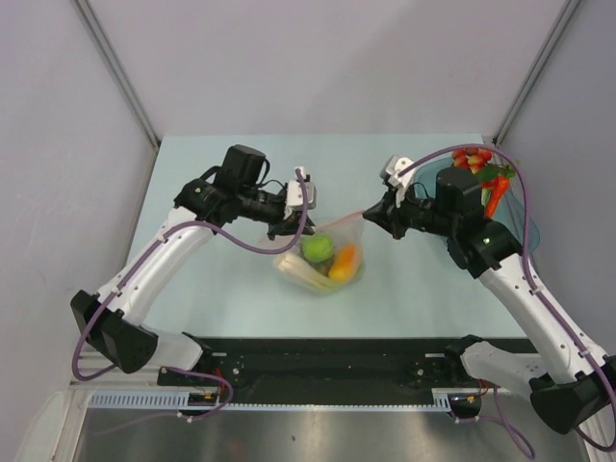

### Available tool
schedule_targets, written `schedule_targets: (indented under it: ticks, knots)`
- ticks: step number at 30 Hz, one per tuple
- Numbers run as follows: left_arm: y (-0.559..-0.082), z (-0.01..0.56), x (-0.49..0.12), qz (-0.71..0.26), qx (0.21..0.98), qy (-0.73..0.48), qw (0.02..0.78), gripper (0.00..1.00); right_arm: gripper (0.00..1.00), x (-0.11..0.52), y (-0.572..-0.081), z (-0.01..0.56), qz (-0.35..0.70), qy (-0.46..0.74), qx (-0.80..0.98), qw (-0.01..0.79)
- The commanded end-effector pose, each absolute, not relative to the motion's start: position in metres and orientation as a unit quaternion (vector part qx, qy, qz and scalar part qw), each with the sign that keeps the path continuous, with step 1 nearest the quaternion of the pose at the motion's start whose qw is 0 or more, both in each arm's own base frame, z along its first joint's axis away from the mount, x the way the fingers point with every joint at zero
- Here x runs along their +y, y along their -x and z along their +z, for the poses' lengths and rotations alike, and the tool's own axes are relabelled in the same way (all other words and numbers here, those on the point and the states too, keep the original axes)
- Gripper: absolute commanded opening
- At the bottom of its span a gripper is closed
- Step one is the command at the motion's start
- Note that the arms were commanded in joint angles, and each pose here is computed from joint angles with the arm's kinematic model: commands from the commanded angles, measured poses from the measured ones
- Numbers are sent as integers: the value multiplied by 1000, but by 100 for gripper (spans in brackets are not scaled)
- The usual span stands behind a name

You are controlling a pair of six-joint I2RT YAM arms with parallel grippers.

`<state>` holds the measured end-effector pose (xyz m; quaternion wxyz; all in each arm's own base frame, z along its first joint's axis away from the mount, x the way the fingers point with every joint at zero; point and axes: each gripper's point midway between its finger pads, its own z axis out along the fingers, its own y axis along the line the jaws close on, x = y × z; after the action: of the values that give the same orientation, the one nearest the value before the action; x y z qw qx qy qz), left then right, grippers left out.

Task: Place the food in the zip-top bag and seal the zipper
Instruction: Zip the zipper food storage bag at the center of the board.

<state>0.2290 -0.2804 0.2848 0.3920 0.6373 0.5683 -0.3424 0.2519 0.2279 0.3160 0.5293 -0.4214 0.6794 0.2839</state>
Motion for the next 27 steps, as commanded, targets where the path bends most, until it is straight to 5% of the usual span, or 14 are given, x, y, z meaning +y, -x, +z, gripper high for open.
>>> schedule_targets:
  ticks: [1, 17, 27]
  knots:
    - [-222, 267, -236, -306, 613, -634, 357, 1, 0, 191, -278, 352, 229, 353, 683, 597]
    - [-244, 258, -177, -242, 670, -603, 359, 0, 0, 155, -294, 345, 199, 311, 705, 605]
    - [-273, 287, -194, -268, 676, -561, 396, 0, 0, 170, -309, 345, 220, 335, 685, 608]
